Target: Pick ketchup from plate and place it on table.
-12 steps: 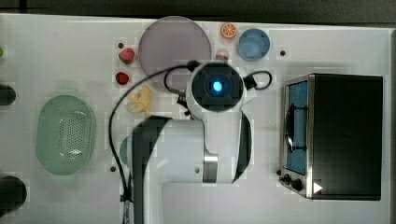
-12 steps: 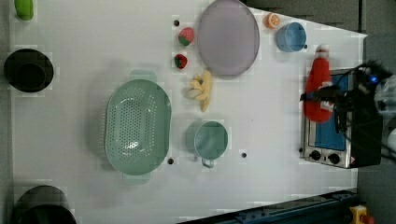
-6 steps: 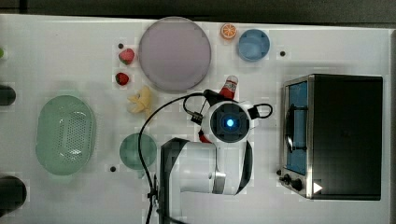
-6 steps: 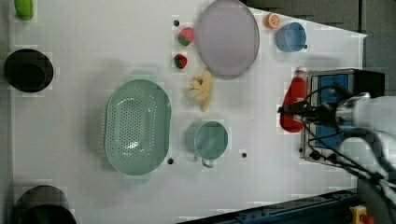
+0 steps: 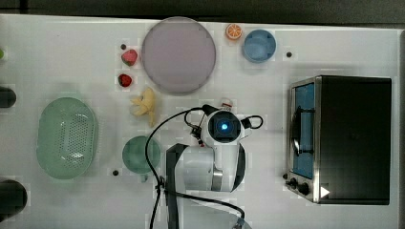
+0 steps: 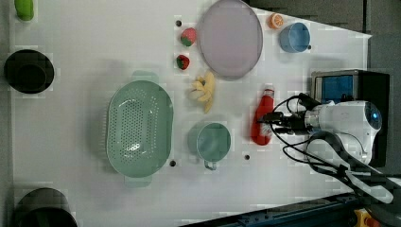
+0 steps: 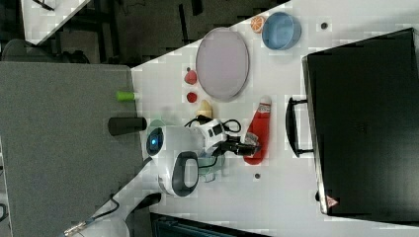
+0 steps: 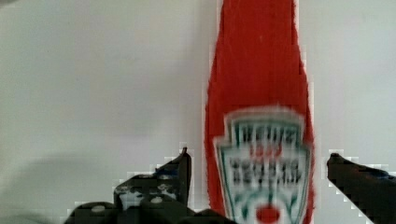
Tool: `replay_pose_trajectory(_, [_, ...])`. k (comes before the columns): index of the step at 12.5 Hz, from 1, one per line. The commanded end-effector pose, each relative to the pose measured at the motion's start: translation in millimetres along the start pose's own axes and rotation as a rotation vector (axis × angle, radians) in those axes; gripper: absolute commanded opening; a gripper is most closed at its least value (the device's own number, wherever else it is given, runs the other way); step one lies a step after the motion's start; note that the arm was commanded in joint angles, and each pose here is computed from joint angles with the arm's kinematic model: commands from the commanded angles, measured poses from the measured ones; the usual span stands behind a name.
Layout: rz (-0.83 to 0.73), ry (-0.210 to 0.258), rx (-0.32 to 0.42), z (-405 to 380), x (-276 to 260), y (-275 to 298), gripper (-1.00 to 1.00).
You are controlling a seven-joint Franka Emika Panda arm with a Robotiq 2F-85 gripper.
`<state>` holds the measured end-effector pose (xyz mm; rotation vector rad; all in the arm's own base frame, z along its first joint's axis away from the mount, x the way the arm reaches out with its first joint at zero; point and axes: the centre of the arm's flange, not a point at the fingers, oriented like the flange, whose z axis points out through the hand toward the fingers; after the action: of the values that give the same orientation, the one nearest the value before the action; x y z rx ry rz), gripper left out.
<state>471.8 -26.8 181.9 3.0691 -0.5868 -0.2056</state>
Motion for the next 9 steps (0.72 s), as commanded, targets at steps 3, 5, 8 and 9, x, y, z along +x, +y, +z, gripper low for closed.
replay_pose_trajectory(3, [0.164,0.232,0.092,-145.4,22.2,-13.2,1.0])
replay_pose_trajectory(5, [0.237,0.213,0.089,-188.6,18.6,-15.3,1.0])
replay_pose_trajectory(8, [0.279,0.205,0.088,-259.7,16.6,-15.7,1.0])
replay_pose_trajectory(9, [0.285,0.219,0.094,-285.3,17.2,-15.7,1.0])
